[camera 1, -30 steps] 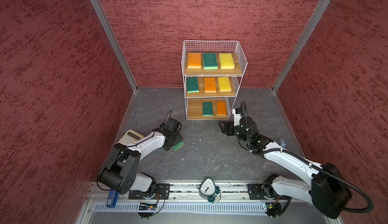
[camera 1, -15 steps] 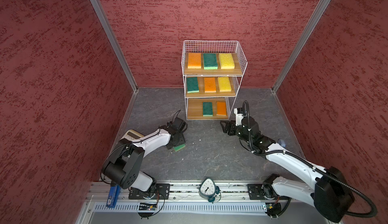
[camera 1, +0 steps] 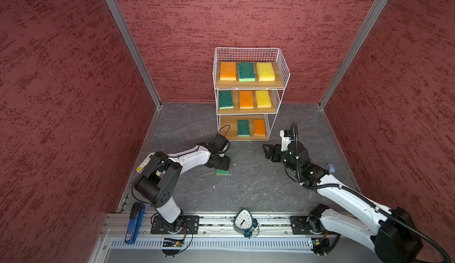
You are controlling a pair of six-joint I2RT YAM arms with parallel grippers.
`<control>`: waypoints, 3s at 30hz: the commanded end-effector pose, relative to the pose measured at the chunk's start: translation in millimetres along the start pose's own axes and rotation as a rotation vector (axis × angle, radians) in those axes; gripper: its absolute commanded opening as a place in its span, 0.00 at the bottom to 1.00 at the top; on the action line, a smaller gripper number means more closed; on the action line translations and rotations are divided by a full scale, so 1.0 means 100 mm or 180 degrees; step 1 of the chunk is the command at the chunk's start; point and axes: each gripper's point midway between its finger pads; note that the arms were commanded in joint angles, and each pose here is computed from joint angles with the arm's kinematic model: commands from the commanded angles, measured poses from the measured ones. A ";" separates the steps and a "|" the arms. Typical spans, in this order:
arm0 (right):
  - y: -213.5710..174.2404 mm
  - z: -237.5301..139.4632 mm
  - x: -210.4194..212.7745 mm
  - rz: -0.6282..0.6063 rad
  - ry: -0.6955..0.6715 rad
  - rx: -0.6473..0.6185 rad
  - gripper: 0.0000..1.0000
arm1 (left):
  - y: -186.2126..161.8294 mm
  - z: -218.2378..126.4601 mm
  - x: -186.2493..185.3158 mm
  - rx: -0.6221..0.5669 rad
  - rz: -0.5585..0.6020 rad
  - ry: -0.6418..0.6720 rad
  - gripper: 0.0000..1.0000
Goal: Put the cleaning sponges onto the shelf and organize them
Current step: 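Carry the green sponge with the left gripper toward the bottom shelf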
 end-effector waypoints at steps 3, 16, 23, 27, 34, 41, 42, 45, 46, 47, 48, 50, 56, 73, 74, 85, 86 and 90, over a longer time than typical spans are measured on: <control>0.05 -0.06 -0.09 0.0032 -0.0135 -0.0064 0.81 | 0.09 0.06 -0.15 -0.0039 0.0627 0.0152 0.77; 0.09 -0.03 -0.05 0.0032 -0.0089 -0.0048 0.82 | 0.01 -0.24 -0.18 -0.0409 0.0384 0.0407 1.00; 0.08 -0.05 -0.05 0.0027 -0.0084 -0.0043 0.82 | -0.13 -0.05 -0.14 -0.0499 0.0108 0.0491 0.99; 0.06 -0.09 -0.07 0.0026 -0.0102 -0.0054 0.82 | -0.09 -0.04 -0.09 -0.0616 -0.0028 0.0562 1.00; 0.02 -0.13 -0.14 0.0022 -0.0176 -0.0078 0.82 | -0.19 0.11 -0.14 -0.0585 -0.0182 0.0535 0.98; 0.02 -0.14 -0.15 -0.0003 -0.0198 -0.0086 0.82 | -0.27 0.22 -0.08 -0.0532 -0.0349 0.0667 0.84; 0.02 -0.15 -0.16 -0.0005 -0.0203 -0.0094 0.82 | -0.28 0.22 -0.08 -0.0540 -0.0359 0.0654 0.80; 0.00 -0.17 -0.18 -0.0003 -0.0220 -0.0113 0.83 | -0.28 0.19 -0.09 -0.0579 -0.0395 0.0611 0.71; 0.00 -0.17 -0.19 -0.0003 -0.0229 -0.0116 0.82 | -0.28 0.17 -0.08 -0.0596 -0.0410 0.0631 0.70; -0.01 -0.18 -0.20 -0.0004 -0.0239 -0.0121 0.82 | -0.28 0.15 -0.06 -0.0632 -0.0446 0.0657 0.69; -0.01 -0.18 -0.20 -0.0008 -0.0236 -0.0124 0.83 | -0.27 0.13 -0.05 -0.0665 -0.0487 0.0663 0.68; 0.02 -0.19 -0.18 -0.0031 -0.0201 -0.0151 0.82 | -0.23 0.07 -0.04 -0.0753 -0.0626 0.0610 0.65; 0.09 -0.20 -0.12 -0.0052 -0.0119 -0.0256 0.82 | 0.12 -0.18 -0.01 -0.1161 -0.1068 0.0383 0.60; 0.11 -0.19 -0.12 -0.0212 -0.0097 -0.0359 0.81 | 1.31 -0.50 -0.19 -0.2417 -0.0945 0.0514 0.60; 0.10 -0.20 -0.12 -0.0207 -0.0081 -0.0360 0.81 | 1.35 -0.49 -0.17 -0.2449 -0.0963 0.0543 0.60; 0.04 -0.20 -0.01 -0.0084 0.0167 -0.0348 0.81 | 1.71 -0.43 -0.01 -0.2691 -0.0973 0.0682 0.60; 0.04 -0.20 -0.01 -0.0083 0.0170 -0.0350 0.81 | 1.73 -0.42 -0.01 -0.2699 -0.0949 0.0683 0.60; 0.02 -0.20 0.01 -0.0065 0.0220 -0.0359 0.81 | 1.81 -0.39 -0.02 -0.2723 -0.0882 0.0703 0.60</control>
Point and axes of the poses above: each gripper's point midway between its finger pads, its own z axis out along the fingers, its own x axis along the line the jaws close on, y = z × x, and after that the axes turned 10 degrees about -z, right-handed
